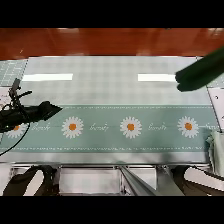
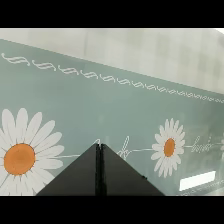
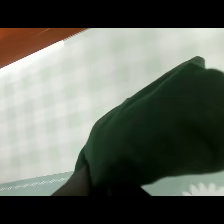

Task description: Fold the shirts.

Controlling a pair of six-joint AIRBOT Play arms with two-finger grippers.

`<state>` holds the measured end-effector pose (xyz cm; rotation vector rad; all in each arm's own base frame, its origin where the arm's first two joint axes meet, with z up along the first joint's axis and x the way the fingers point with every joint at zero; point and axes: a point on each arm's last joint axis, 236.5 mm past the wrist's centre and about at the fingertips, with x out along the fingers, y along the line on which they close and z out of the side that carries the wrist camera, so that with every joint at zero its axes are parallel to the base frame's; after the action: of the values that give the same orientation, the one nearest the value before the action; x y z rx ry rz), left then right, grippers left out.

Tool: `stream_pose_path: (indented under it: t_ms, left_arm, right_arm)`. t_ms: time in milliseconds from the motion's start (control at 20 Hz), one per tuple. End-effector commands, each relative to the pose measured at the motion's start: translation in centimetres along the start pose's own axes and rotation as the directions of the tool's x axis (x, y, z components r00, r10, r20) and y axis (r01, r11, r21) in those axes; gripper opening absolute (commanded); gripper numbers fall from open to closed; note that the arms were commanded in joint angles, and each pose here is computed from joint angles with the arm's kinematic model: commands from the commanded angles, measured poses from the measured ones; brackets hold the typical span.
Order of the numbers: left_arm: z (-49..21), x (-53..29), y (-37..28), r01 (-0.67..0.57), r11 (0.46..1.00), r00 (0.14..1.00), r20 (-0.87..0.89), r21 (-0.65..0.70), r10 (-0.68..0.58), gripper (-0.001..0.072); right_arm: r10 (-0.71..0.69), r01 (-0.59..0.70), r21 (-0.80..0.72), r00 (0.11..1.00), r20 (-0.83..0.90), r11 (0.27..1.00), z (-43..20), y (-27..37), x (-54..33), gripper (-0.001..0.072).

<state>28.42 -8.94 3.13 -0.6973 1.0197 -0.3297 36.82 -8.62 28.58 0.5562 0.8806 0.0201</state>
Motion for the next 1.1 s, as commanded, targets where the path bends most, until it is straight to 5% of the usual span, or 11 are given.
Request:
stream_pose_path:
  t_ms: [0, 350, 650, 850, 900, 950, 1050]
  left_arm:
    - [0.5, 0.0, 0.2, -0.01, 1.0, 1.0, 0.021, 0.019, 0.01, 0.0025]
    - [2.5, -0.2, 0.8, -0.037, 0.999, 0.994, 0.104, 0.017, 0.035, 0.0026]
    - [4.9, -0.6, 1.6, -0.07, 0.997, 0.976, 0.209, 0.012, 0.066, 0.0025]
    - [6.3, -1.0, 2.0, -0.089, 0.996, 0.96, 0.268, 0.008, 0.083, 0.0025]
    - [6.7, -1.1, 2.1, -0.093, 0.996, 0.955, 0.283, 0.007, 0.088, 0.0025]
    - [7.0, -1.2, 2.2, -0.097, 0.995, 0.951, 0.294, 0.006, 0.091, 0.0025]
    - [7.3, -1.2, 2.3, -0.102, 0.995, 0.946, 0.308, 0.003, 0.096, 0.0025]
  right_arm:
    - [-0.101, 0.099, 0.116, 0.995, 0.006, 0.988, -0.8, -5.8, -3.6, 0.0028]
    - [-0.355, 0.361, 0.391, 0.93, -0.089, 0.847, -6.8, -16.8, -7.5, 0.0027]
    - [-0.476, 0.573, 0.617, 0.812, -0.338, 0.54, -19.5, -24.1, -10.2, 0.0028]
    - [-0.534, 0.788, 0.544, 0.604, -0.591, 0.289, -27.9, -26.7, -13.0, 0.0031]
    - [-0.526, 0.817, 0.517, 0.566, -0.635, 0.254, -29.4, -26.9, -13.3, 0.0143]
    - [-0.507, 0.829, 0.503, 0.552, -0.662, 0.245, -30.4, -26.9, -13.0, 0.0365]
    - [-0.475, 0.849, 0.479, 0.524, -0.706, 0.224, -32.0, -27.1, -12.5, 0.0409]
